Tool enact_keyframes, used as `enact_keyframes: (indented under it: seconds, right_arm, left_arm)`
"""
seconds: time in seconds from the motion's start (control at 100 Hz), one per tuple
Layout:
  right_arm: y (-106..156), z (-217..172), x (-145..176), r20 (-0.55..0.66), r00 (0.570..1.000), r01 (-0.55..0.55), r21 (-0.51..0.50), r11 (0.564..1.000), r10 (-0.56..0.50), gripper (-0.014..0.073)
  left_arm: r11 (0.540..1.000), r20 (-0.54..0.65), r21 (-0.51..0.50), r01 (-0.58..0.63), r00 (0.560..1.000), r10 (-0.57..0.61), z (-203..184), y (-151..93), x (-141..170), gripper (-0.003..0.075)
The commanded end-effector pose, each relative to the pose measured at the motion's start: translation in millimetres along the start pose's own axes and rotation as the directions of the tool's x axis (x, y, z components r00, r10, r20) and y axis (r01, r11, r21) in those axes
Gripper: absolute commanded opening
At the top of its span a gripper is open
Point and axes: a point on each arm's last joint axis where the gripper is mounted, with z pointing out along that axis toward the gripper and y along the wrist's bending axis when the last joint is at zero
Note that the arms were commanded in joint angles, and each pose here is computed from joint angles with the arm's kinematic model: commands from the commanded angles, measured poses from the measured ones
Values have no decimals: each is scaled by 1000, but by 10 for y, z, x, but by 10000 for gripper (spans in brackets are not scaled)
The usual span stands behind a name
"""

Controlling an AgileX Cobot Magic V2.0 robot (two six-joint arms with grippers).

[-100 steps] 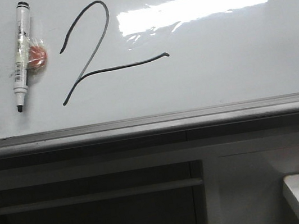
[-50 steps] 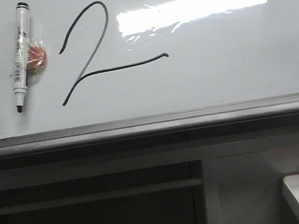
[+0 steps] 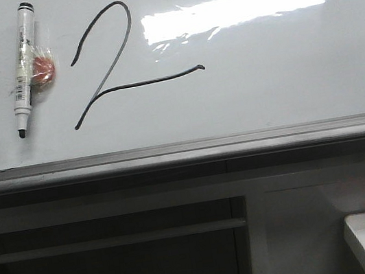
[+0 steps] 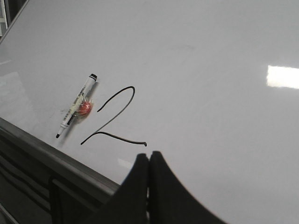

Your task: Write number 2 on whiteboard

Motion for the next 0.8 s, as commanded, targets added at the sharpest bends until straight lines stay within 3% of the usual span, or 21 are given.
enact_keyframes:
  seconds: [0.0, 0.57, 0.69, 0.79]
  right_arm:
    - [-41, 7, -94, 35, 999, 6, 42, 999, -7, -74]
    - [-41, 7, -94, 35, 999, 6, 42, 999, -7, -74]
    - [-77, 6, -89, 48, 985, 161, 97, 982, -166, -74]
    - [-105, 3, -68, 68, 985, 146, 142, 979, -156, -74]
  left_arm:
    - [1000, 64, 6, 7, 998, -7, -8, -2, -20, -20]
    - [1000, 64, 6, 7, 998, -7, -8, -2, -20, -20]
    - [1000, 64, 6, 7, 998, -7, -8, -2, -20, -20]
    - [1000, 64, 6, 7, 998, -7, -8, -2, -20, -20]
